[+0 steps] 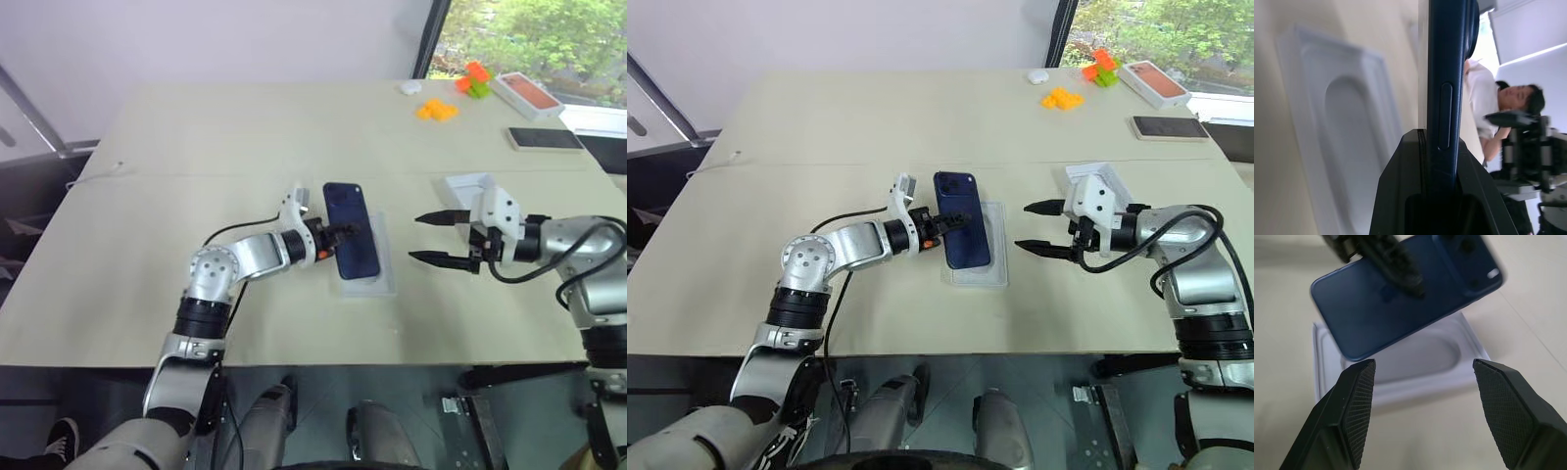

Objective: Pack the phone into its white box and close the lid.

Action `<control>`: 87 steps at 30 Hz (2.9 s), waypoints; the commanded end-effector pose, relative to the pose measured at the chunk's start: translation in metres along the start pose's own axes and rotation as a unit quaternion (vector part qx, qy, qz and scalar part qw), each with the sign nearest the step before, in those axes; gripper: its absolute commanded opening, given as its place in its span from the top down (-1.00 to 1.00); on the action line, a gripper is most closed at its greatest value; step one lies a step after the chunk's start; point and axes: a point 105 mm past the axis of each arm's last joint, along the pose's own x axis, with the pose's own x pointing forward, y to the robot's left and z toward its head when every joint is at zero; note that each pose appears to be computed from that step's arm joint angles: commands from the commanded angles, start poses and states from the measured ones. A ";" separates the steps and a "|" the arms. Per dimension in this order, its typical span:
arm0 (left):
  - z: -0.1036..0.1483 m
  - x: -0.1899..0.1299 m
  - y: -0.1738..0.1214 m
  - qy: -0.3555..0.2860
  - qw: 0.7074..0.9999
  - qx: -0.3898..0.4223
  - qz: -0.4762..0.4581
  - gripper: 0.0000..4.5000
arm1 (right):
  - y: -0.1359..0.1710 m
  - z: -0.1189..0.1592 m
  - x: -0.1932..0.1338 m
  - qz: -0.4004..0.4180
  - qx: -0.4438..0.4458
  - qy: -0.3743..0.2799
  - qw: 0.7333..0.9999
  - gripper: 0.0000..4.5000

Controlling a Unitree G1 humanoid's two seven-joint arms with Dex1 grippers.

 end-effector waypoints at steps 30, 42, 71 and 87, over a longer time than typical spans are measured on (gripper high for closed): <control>-0.009 0.028 0.006 0.072 0.997 -0.021 0.011 -0.92 | -0.008 0.011 0.003 -0.038 -0.035 0.006 0.999 -1.00; 0.004 0.012 -0.001 0.070 0.996 0.053 0.020 -0.97 | -0.011 0.011 0.009 -0.035 -0.037 0.006 0.999 -1.00; 0.037 -0.034 -0.005 0.052 0.982 0.161 0.080 -0.97 | -0.012 0.013 0.021 -0.025 -0.039 -0.002 0.999 -1.00; 0.077 -0.055 0.009 -0.109 0.980 0.143 0.081 -0.61 | -0.032 0.034 0.046 -0.089 0.013 -0.064 0.994 -0.61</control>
